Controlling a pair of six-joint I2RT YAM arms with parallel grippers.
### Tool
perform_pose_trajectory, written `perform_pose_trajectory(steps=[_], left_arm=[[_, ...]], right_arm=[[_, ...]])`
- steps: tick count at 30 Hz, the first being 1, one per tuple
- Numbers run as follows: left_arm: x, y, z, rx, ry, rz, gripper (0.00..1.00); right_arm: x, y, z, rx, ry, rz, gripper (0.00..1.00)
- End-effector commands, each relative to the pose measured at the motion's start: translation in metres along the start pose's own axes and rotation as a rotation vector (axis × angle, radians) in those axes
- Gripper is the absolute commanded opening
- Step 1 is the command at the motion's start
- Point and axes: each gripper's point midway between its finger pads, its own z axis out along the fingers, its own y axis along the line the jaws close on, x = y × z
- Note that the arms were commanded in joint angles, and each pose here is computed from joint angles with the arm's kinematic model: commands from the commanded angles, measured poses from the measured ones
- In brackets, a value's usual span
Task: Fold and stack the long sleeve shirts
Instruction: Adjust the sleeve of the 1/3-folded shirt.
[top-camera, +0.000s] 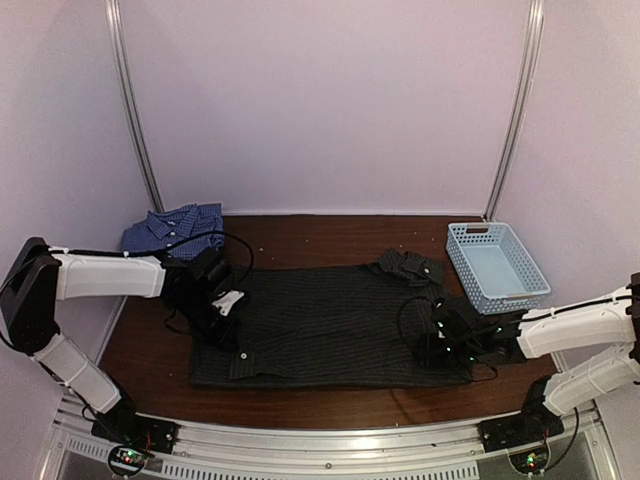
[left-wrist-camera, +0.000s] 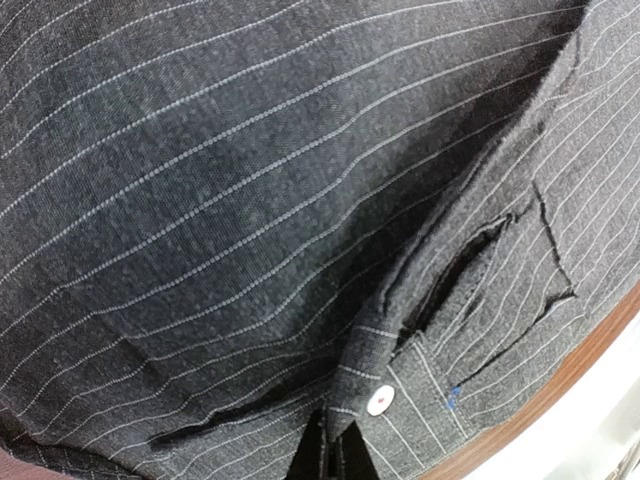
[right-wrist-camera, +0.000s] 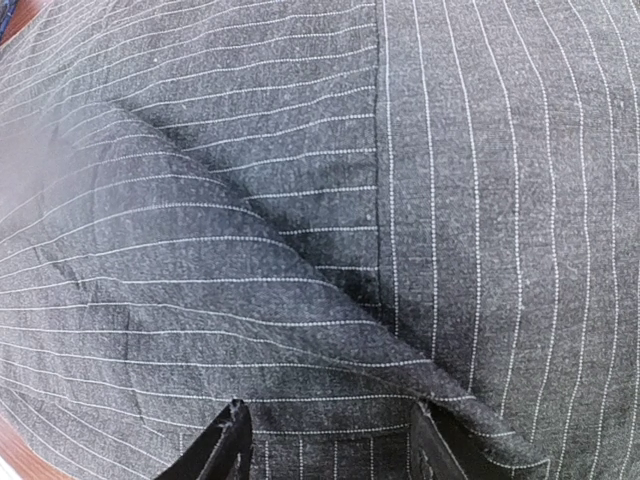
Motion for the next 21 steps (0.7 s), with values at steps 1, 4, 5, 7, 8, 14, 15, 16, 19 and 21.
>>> perform_pose_trajectory(steps=[1,4,5,7,8,14,15,16,19,21], left_arm=[[0.000,0.008,-0.001,-0.035,0.028,0.012,0.00],[0.001,0.009,0.003,-0.042,0.045,0.011,0.00],[0.001,0.010,0.003,-0.046,0.047,0.011,0.00],[-0.001,0.013,0.004,-0.061,0.048,0.010,0.04],[-0.004,0.014,0.003,-0.073,0.043,0.010,0.06],[-0.026,0.017,-0.008,-0.124,-0.019,0.028,0.29],[-0.030,0.017,-0.010,-0.129,-0.031,0.034,0.31],[-0.034,0.016,-0.013,-0.132,-0.043,0.037,0.34],[-0.045,0.012,-0.021,-0.129,-0.086,0.045,0.39],[-0.052,0.004,-0.028,-0.094,-0.125,0.053,0.40]], right_arm=[[0.006,-0.013,-0.004,0.045,0.009,-0.032,0.55],[0.002,-0.008,-0.009,0.027,-0.005,-0.041,0.56],[0.000,-0.006,-0.011,0.020,-0.011,-0.044,0.57],[-0.006,-0.001,-0.017,0.000,-0.031,-0.045,0.57],[-0.009,0.002,-0.019,-0.008,-0.039,-0.047,0.58],[-0.026,0.013,-0.036,-0.040,-0.092,-0.059,0.60],[-0.028,0.015,-0.038,-0.046,-0.097,-0.061,0.61],[-0.030,0.017,-0.039,-0.049,-0.102,-0.064,0.62],[-0.034,0.022,-0.041,-0.059,-0.109,-0.072,0.63],[-0.035,0.026,-0.040,-0.068,-0.110,-0.076,0.63]])
